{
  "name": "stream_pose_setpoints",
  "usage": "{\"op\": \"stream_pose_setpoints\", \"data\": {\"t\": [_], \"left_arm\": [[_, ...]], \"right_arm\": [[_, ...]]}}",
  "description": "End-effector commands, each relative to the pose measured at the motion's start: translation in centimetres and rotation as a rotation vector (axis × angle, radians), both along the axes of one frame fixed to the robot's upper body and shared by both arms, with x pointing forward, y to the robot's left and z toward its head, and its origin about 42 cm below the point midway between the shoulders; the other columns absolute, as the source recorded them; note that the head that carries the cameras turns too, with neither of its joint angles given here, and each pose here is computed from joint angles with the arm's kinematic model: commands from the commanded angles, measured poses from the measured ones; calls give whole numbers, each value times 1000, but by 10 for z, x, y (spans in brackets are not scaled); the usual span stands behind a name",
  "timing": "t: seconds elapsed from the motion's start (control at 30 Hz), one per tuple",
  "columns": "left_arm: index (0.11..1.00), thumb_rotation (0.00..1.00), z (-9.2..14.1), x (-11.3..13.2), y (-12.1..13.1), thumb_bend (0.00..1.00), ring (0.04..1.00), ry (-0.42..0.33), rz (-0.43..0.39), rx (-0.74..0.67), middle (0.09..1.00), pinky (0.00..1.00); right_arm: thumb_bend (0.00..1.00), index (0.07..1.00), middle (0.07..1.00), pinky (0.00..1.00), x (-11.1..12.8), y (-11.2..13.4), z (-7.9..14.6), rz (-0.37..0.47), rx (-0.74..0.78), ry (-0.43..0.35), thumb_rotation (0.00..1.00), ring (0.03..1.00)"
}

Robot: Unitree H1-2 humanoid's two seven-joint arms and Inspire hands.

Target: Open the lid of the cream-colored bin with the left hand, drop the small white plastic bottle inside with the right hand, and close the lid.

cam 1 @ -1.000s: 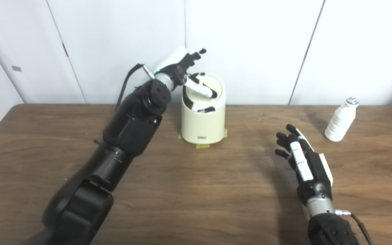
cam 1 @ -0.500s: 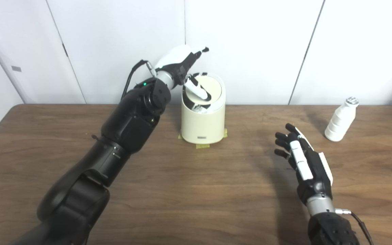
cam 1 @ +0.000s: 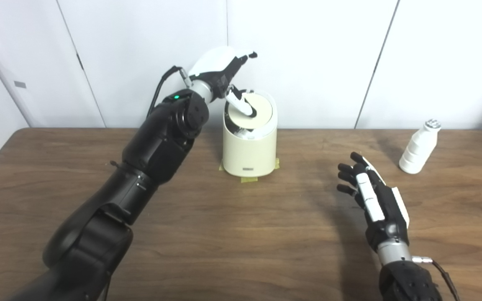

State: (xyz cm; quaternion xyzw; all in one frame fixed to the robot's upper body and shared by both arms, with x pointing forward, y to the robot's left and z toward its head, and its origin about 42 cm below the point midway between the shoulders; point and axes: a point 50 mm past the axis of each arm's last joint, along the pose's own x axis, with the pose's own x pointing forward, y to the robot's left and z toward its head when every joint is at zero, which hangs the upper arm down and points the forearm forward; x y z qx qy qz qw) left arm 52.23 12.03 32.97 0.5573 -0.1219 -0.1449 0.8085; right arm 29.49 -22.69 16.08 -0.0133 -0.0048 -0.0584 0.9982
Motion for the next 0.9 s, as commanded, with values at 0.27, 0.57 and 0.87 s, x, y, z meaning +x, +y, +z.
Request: {"op": "stream_pose_setpoints", "data": {"t": [0.27,0.57,0.87], "left_arm": [[949,77,45,3,-8,935,942,-222,-19,133,938,888],[944,44,40,4,-9,958,948,-255,-42,161,932,928],[926,78,31,6,-6,972,928,-262,-40,226,919,913]], "right_arm": [[394,868,778,714,4,4,21,11,-5,-81,792,795],[394,868,774,719,4,6,22,12,-2,-82,786,791],[392,868,777,721,4,8,23,4,-18,-84,815,798]]}}
